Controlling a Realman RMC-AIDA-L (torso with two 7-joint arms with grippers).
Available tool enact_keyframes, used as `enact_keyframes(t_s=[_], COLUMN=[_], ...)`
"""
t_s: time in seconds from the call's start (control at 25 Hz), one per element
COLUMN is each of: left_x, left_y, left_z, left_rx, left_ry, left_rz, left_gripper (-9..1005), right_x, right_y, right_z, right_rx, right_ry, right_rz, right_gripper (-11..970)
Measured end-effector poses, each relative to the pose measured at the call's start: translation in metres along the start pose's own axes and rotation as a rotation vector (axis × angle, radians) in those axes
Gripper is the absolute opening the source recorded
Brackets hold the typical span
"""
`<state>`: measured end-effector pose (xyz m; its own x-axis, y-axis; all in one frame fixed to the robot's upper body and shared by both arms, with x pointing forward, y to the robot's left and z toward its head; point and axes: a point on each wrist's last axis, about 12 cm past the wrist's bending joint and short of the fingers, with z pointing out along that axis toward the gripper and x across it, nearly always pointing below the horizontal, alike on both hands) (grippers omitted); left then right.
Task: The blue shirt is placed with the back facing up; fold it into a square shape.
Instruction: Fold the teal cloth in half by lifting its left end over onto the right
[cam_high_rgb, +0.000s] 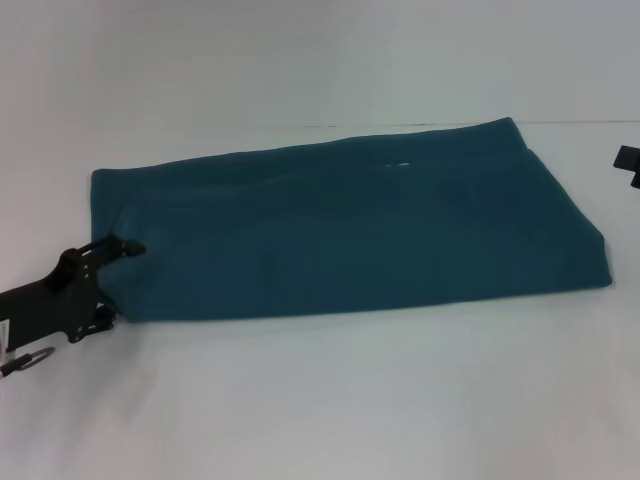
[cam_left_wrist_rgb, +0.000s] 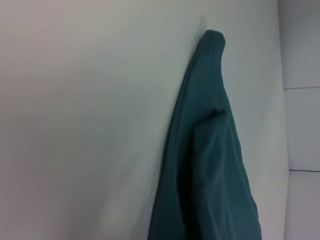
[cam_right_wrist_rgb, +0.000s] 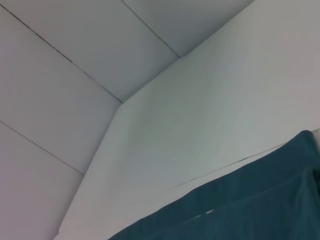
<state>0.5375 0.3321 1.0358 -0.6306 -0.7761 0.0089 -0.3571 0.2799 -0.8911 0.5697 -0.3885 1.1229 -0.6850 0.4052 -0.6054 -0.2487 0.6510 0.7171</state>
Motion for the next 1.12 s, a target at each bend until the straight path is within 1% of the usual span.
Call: enact_keyframes(t_s=[0.12, 0.52, 0.84, 1.0, 1.12], left_x=[-0.001, 0.001, -0.002, -0.008, -0.013], left_y=[-0.001, -0.003, -0.006, -0.015, -0.023], left_z=[-0.001, 0.001, -0.001, -0.004, -0.004], left_rx=[0.005, 0.003, 0.009, 0.021, 0.005], left_ry=[0.001, 0.017, 0.022, 0.034, 0.05], left_rz=[0.018, 0.044, 0.07, 0.161, 0.249], left_gripper=[870, 471, 307, 225, 110], right_x=[0.0, 0.003, 0.004, 0.004, 0.003], right_y=[0.0, -0.002, -0.002, -0.003, -0.004], right_z=[-0.001, -0.002, -0.002, -0.003, -0.006], right_rx=[-0.003, -0.003, 0.0, -0.001, -0.001], right_ry=[-0.005, -0.006, -0.007, -0.012, -0.028], right_rz=[0.004, 0.011, 0.014, 0.018, 0.031], right_gripper=[703, 702, 703, 703, 702])
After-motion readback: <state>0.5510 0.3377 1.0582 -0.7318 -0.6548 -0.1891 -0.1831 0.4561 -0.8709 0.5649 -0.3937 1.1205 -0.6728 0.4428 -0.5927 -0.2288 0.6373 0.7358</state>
